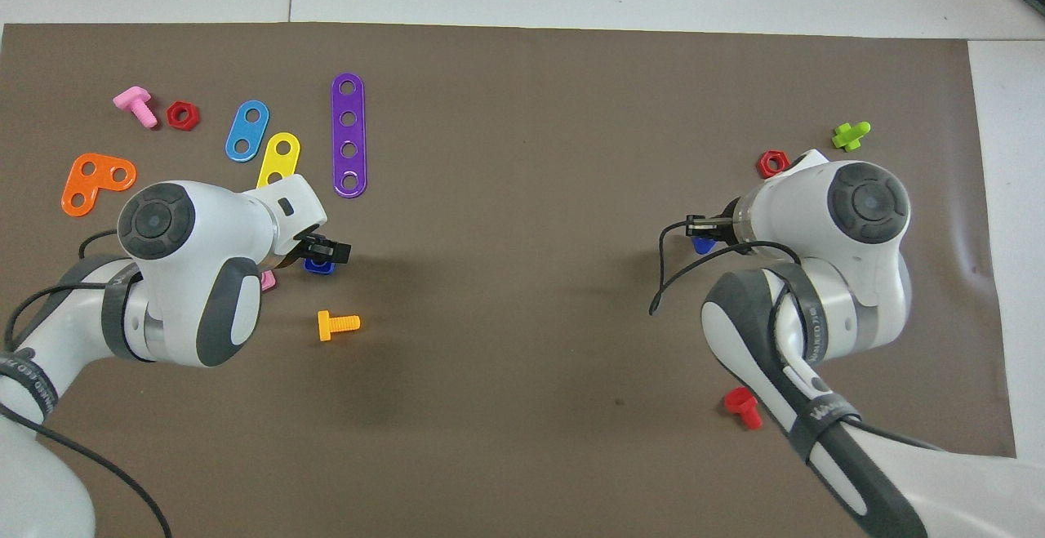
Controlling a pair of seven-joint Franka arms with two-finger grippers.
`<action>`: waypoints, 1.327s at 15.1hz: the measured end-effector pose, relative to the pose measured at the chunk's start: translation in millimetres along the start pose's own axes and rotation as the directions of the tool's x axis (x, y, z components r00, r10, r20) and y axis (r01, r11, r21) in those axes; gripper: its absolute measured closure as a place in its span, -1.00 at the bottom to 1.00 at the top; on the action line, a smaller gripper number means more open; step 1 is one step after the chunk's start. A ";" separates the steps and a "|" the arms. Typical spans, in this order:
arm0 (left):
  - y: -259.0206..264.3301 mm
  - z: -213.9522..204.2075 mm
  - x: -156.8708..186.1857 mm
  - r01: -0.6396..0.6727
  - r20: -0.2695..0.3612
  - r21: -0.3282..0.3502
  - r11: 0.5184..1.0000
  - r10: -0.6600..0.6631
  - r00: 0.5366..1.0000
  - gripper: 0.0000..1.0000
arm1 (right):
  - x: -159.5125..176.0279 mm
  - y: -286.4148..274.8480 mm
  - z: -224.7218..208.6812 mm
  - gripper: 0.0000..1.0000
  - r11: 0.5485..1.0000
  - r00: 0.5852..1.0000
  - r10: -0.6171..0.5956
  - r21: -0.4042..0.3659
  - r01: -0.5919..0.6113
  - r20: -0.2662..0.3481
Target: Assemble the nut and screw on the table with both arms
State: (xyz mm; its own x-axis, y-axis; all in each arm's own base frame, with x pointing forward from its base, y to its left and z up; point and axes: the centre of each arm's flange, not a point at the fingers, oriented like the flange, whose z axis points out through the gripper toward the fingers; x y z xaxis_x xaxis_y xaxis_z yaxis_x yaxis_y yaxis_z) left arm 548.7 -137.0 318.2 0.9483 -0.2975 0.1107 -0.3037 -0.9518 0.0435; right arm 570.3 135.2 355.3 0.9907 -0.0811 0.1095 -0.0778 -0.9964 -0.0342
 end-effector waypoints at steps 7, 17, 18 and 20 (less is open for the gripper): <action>-4.3 31.1 -0.5 -0.018 0.019 -0.002 1.000 0.018 1.000 -0.53 | -36.9 -148.0 -7.1 0.62 0.991 0.992 0.125 0.055 -0.123 -0.017; -4.0 6.3 14.9 0.008 0.087 -0.012 1.000 -0.007 0.996 0.06 | -52.1 -217.2 25.8 0.15 0.984 0.985 0.170 0.055 -0.171 0.012; -2.8 2.0 18.4 0.035 0.085 -0.010 0.999 -0.034 0.996 0.06 | -50.2 -215.6 24.9 -0.11 0.983 0.985 0.174 0.056 -0.174 0.010; 1.6 -8.9 26.6 0.090 0.084 -0.008 0.996 -0.089 0.992 0.06 | -42.2 -208.6 17.4 -0.52 0.980 0.982 0.189 0.063 -0.189 -0.002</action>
State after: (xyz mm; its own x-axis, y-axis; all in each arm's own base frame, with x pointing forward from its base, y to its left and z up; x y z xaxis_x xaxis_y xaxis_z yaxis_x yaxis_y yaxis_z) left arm 572.6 -145.8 330.1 0.9760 -0.2164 0.0227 -0.2174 -0.9742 0.0609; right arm 546.6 347.0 340.6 0.9577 -0.2684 0.1035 -0.2562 -0.9595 -0.1169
